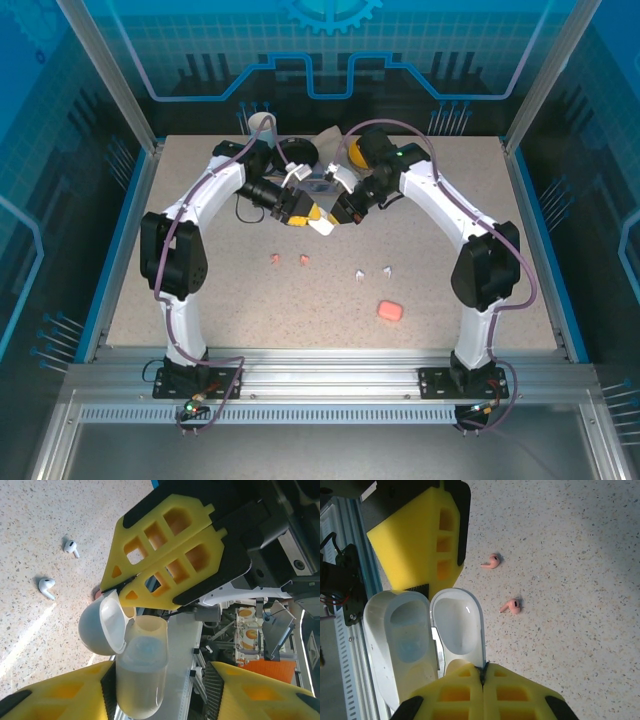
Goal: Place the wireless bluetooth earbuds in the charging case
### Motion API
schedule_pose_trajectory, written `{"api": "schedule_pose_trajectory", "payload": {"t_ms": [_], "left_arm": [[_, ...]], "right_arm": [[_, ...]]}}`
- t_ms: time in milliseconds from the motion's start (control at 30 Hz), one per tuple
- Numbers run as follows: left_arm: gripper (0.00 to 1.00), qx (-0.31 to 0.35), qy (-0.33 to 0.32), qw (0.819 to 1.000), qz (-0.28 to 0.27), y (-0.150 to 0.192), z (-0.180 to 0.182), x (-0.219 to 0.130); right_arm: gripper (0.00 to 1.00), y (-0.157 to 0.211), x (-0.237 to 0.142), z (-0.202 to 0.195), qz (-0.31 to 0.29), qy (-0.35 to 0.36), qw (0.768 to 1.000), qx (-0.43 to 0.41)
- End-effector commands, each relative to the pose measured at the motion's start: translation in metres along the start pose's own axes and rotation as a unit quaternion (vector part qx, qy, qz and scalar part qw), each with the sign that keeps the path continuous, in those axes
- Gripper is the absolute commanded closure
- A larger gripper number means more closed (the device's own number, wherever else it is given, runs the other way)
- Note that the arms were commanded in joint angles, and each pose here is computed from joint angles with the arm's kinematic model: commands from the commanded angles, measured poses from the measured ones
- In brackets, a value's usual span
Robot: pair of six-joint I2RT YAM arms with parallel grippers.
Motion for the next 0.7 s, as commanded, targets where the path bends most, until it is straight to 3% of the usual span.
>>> {"api": "schedule_pose_trajectory", "payload": {"t_ms": [0,667], "left_arm": [[0.52,-0.007,0.022,1.0,0.008,0.004,-0.001,0.006],[0.65,-0.026,0.026,0.999,0.024,0.007,0.012,0.018]], "right_arm": [[1.0,-0.005,-0.002,0.006,0.0,-0.001,1.0,-0.014],[1.0,-0.013,-0.007,0.009,-0.012,0.009,1.0,-0.02]]}}
Point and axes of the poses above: each hand's point on the last joint's axis, 136 mm out from that joint toward the fingers, its own x axis out along the fingers, its own z axis along the line the jaws close on, y = z × x, the point moved 3 cm from there along -x, back along the fingers, and after that the axes turned 2 degrees about x, right-handed, at the moved point
